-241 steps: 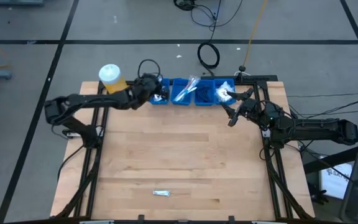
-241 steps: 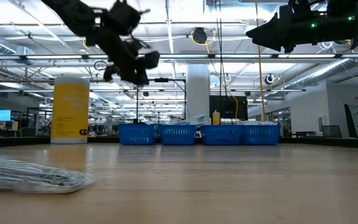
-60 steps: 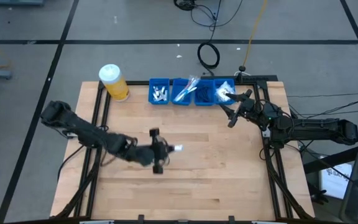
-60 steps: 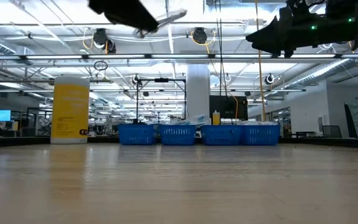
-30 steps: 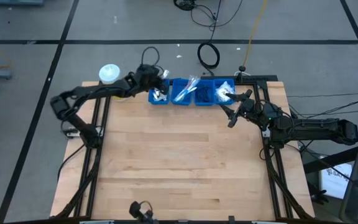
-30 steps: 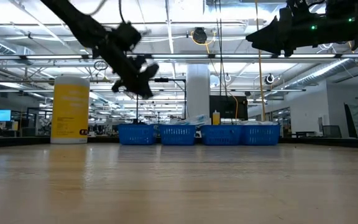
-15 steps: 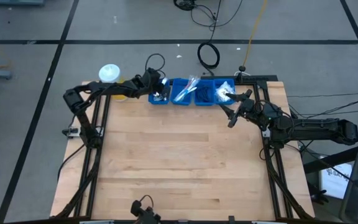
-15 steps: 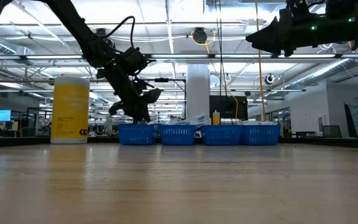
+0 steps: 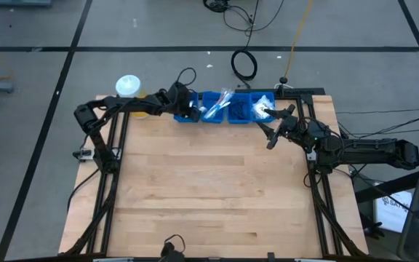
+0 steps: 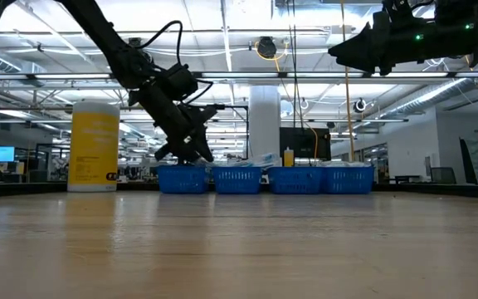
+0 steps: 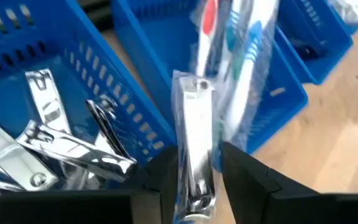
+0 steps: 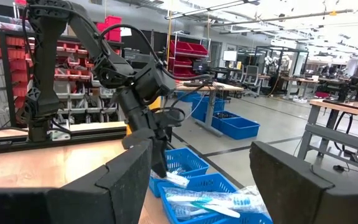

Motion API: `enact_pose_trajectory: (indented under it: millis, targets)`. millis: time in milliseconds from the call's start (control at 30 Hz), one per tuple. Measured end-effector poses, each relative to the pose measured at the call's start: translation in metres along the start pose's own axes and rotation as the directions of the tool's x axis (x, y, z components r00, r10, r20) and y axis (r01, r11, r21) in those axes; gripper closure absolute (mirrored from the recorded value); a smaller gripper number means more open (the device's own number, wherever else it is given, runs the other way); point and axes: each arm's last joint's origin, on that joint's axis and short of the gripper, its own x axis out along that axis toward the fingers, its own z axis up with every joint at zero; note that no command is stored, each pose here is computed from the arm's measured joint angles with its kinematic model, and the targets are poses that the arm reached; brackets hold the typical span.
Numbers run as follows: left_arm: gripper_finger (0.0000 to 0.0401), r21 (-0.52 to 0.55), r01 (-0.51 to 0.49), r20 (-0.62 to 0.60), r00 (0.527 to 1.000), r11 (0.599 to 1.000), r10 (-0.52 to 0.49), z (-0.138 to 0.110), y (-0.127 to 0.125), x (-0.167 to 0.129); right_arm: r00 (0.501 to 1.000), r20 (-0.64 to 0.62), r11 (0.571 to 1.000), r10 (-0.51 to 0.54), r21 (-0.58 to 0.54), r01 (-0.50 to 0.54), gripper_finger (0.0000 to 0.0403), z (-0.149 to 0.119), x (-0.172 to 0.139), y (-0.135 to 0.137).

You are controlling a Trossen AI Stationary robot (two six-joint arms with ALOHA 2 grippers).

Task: Pick & Place Travel size toiletries
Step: Put the silver nail cutter into the left blue basket, then return to Home Position

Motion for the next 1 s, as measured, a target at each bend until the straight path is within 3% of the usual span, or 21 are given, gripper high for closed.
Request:
enact_pose_trajectory:
  millis: [300,700,867,1000]
  targets:
    - [0.0274,-0.072,-0.115,0.049,0.992,0.991,0.119,0.006,0.009,-0.008,1.0,-0.001,1.0,0.0,0.0,0.0,0.0147,0.0,0.0,0.0]
    - [0.0274,-0.053,-0.303,0.048,0.951,0.952,0.305,0.001,0.016,-0.009,1.0,-0.001,1.0,0.0,0.0,0.0,0.0147,0.0,0.0,0.0]
    - [0.0274,0.024,-0.29,0.091,0.954,0.957,0.287,0.007,0.007,-0.024,1.0,-0.001,1.0,0.0,0.0,0.0,0.0147,0.0,0.0,0.0]
    - [0.0274,0.102,-0.25,0.159,0.96,0.963,0.232,0.014,-0.014,-0.057,1.0,-0.008,1.0,0.001,-0.006,-0.001,0.0147,-0.001,0.0,0.0]
